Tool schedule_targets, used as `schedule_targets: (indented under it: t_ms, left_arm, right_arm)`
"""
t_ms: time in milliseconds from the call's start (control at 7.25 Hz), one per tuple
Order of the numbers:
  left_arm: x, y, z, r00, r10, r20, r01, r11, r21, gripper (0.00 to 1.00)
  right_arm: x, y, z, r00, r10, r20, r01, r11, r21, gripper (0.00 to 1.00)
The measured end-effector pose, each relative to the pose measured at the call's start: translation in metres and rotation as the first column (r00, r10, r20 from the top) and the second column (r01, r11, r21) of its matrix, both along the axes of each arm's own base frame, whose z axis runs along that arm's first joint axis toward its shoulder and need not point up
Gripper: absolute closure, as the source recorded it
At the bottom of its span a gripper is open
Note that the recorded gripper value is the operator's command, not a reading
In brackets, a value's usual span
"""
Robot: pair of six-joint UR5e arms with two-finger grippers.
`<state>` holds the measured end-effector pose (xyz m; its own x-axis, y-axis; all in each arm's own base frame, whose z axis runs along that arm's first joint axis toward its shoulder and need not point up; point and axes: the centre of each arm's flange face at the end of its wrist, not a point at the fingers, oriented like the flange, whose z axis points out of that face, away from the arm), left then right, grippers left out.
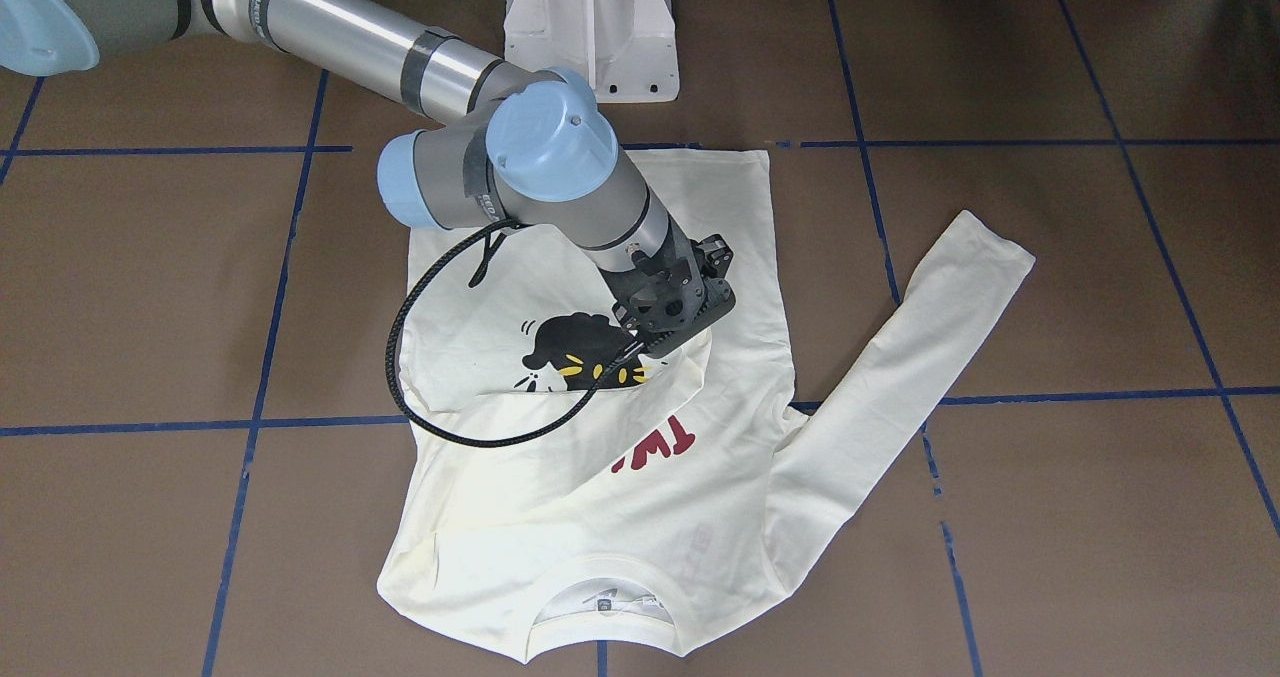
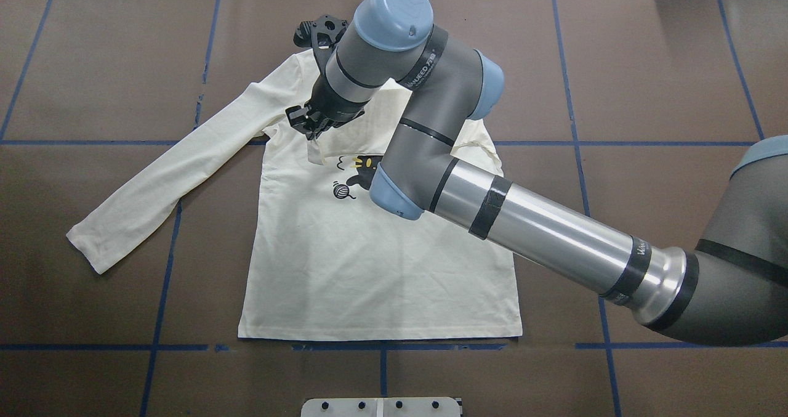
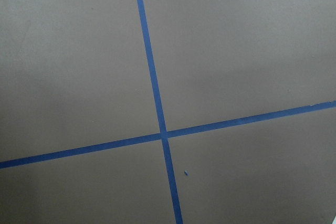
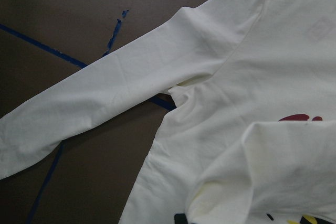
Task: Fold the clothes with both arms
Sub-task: 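Carry the grasped sleeve across the shirt front with the right gripper and release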
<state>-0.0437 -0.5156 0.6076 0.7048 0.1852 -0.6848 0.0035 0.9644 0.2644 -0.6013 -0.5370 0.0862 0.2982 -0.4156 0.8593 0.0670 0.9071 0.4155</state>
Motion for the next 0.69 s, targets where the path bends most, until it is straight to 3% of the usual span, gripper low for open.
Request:
schedule_targets:
  t_ms: [138,276,414,689]
  left_arm:
    - [0.000,-0.004,0.009,1.000,0.000,0.000,0.000,1.000,0.004,0.00]
    - [0.000,-0.009,0.014,1.000,-0.001,0.000,0.001,1.000,0.006,0.00]
    - [0.000,-0.012,0.016,1.000,-0.002,0.000,0.002,1.000,0.008,0.00]
    - [0.000,-0.013,0.016,1.000,-0.002,-0.002,0.002,1.000,0.011,0.00]
  right_arm:
    - [-0.011,0.012,-0.003,1.000,0.022,0.023,-0.022,1.000,0.015,0.82]
    - [-0.018,0.021,-0.005,0.999,0.034,0.041,-0.035,0.999,0.030,0.01]
    - [-0.027,0.032,-0.008,0.997,0.049,0.060,-0.052,0.998,0.044,0.00]
    - [-0.064,0.071,-0.011,0.985,0.157,0.074,-0.160,0.986,0.042,0.00]
